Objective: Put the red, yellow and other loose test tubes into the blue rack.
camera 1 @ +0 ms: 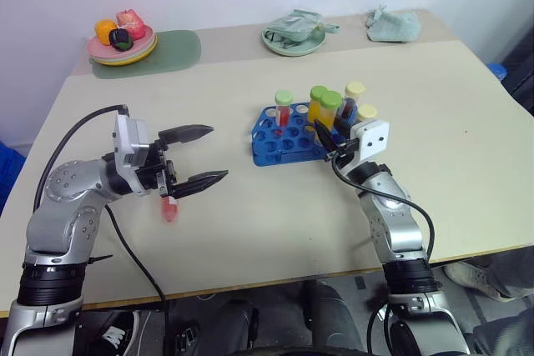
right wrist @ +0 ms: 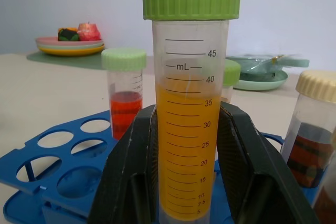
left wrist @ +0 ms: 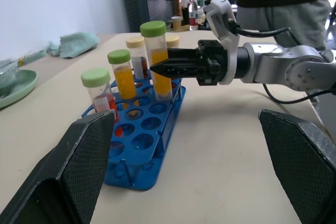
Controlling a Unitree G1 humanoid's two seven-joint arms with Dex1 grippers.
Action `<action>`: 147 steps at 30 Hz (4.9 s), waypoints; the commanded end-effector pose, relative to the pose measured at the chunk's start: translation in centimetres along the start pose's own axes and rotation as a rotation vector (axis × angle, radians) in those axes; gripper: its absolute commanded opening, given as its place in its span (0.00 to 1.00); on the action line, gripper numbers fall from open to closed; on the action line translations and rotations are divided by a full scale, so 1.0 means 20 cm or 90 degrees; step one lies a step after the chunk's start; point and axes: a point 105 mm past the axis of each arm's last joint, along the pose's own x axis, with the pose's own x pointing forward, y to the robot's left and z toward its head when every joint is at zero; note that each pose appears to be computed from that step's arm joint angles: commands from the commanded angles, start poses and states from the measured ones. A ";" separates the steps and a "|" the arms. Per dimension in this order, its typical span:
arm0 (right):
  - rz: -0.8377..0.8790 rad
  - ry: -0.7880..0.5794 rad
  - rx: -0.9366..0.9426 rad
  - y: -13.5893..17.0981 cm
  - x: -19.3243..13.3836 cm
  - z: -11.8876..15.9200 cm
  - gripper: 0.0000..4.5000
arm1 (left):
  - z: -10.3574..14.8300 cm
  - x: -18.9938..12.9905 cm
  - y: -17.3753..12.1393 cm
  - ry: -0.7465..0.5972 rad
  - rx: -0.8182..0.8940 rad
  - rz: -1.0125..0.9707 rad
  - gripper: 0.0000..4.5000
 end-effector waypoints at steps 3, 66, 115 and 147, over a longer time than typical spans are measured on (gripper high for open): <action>-0.016 -0.016 -0.017 -0.03 0.02 0.02 0.28 | 0.07 -0.01 0.01 -0.017 0.026 -0.002 1.00; 0.672 -0.003 0.013 0.09 -0.27 0.58 0.99 | -0.13 -0.39 0.18 0.519 -0.399 0.501 1.00; 0.634 0.024 0.030 0.11 -0.29 0.53 1.00 | -0.42 -0.18 0.13 0.636 -0.573 0.603 0.72; 0.573 0.088 -0.010 -0.05 -0.34 0.50 1.00 | -0.01 0.00 0.33 0.325 -0.333 0.579 0.18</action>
